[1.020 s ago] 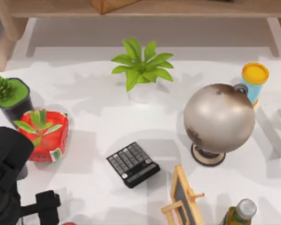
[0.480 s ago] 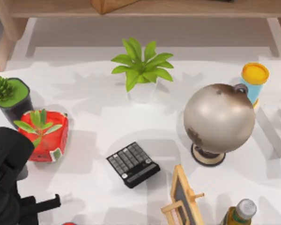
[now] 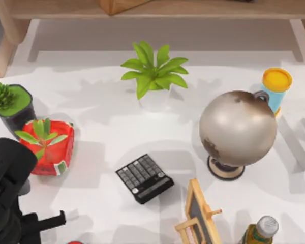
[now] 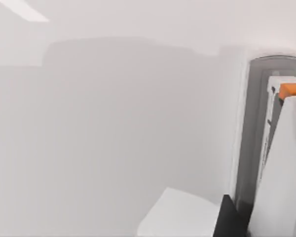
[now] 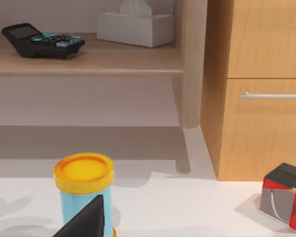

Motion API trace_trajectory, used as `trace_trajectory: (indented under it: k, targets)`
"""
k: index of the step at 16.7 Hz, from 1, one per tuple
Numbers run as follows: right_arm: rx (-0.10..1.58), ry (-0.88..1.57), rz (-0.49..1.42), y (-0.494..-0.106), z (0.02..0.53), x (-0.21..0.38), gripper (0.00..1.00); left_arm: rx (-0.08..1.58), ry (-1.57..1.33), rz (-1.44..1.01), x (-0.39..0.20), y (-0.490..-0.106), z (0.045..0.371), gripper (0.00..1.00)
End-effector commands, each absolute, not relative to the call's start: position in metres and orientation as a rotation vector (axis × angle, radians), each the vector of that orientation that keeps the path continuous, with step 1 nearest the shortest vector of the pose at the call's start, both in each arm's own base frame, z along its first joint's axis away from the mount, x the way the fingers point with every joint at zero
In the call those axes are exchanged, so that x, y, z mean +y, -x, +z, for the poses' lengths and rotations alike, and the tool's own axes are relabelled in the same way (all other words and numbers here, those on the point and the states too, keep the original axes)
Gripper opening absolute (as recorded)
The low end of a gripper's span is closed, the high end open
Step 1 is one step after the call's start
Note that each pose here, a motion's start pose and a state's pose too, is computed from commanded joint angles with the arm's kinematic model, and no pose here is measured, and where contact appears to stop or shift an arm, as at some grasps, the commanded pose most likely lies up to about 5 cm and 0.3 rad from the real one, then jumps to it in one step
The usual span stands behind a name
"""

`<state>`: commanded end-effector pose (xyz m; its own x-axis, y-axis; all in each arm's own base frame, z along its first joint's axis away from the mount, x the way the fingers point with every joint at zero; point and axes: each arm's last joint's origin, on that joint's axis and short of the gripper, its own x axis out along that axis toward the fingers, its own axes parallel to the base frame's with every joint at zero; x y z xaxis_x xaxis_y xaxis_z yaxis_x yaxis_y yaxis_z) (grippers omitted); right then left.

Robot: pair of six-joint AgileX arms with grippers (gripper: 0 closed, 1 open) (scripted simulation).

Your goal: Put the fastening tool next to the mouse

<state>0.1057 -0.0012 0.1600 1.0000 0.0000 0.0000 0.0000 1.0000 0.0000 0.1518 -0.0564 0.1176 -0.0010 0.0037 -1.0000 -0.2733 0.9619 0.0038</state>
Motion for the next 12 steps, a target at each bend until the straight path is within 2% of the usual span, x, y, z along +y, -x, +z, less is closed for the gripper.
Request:
trace_trajectory:
  k: [12]
  targets:
    - [0.000, 0.000, 0.000, -0.106, 0.160, -0.001, 1.00, 1.613, 0.192, 0.226, -0.055, -0.151, 0.137, 0.00]
